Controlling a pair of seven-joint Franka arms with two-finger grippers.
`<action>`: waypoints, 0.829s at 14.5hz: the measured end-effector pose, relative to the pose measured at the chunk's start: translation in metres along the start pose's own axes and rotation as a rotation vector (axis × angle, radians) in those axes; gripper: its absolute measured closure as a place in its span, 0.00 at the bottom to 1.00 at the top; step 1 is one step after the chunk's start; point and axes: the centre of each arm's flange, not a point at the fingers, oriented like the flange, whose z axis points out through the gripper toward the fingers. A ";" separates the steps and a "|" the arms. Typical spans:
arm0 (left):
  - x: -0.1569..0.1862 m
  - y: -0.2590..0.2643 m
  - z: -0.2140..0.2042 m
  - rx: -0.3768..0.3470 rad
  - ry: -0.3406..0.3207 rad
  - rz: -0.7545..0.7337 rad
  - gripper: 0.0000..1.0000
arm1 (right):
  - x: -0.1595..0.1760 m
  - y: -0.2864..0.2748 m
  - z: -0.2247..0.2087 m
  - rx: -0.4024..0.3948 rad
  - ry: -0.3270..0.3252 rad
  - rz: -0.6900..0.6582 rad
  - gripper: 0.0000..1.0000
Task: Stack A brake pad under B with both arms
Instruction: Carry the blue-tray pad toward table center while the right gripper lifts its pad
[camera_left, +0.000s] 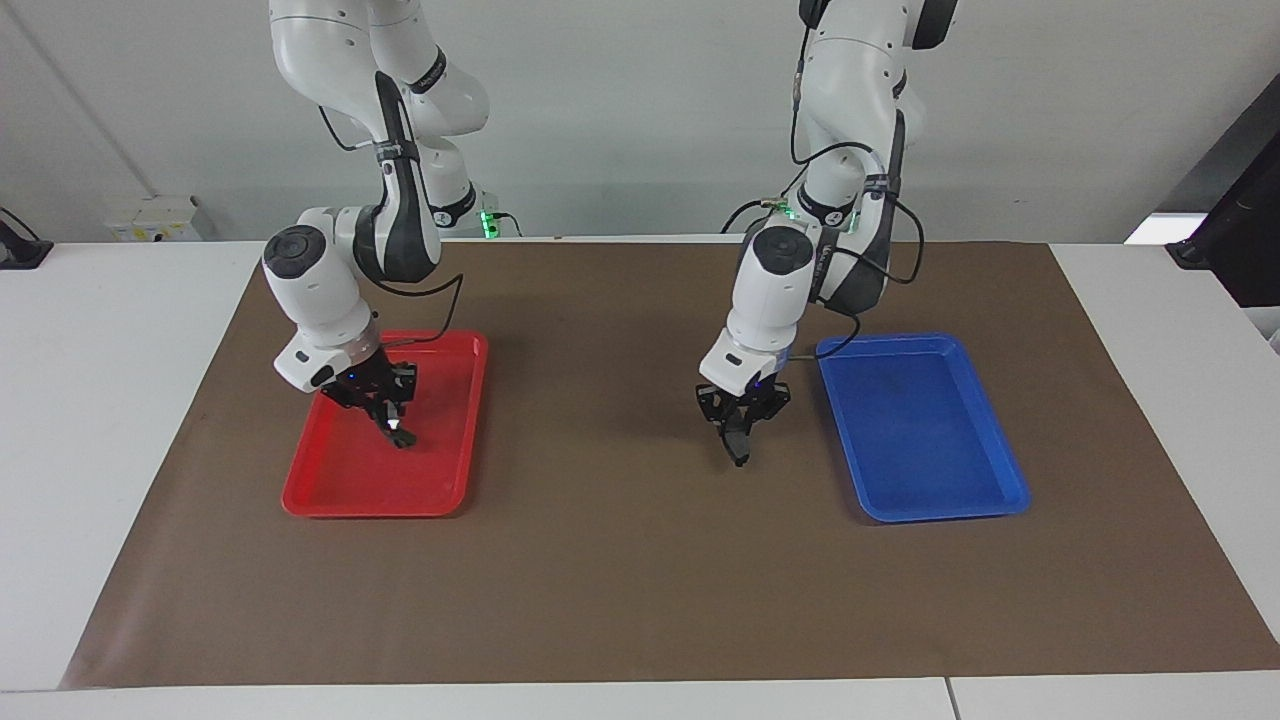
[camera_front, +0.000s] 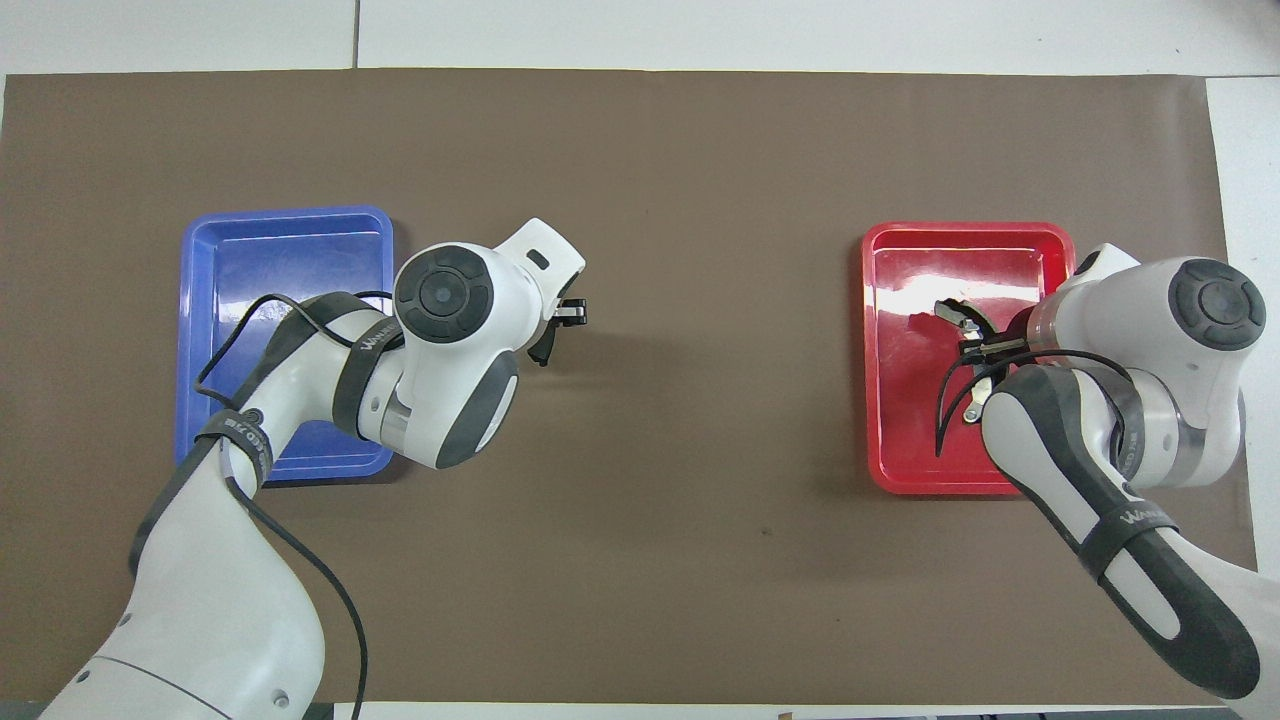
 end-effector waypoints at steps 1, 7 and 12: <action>-0.004 0.012 0.008 0.001 -0.002 0.009 0.63 | 0.004 0.001 -0.007 0.000 0.000 0.000 0.58; -0.008 0.051 0.025 0.000 0.002 -0.011 0.63 | 0.015 0.001 -0.026 0.010 -0.010 0.008 0.58; -0.009 0.047 0.024 0.033 -0.047 -0.017 0.60 | 0.018 -0.006 -0.030 0.012 -0.001 0.054 0.58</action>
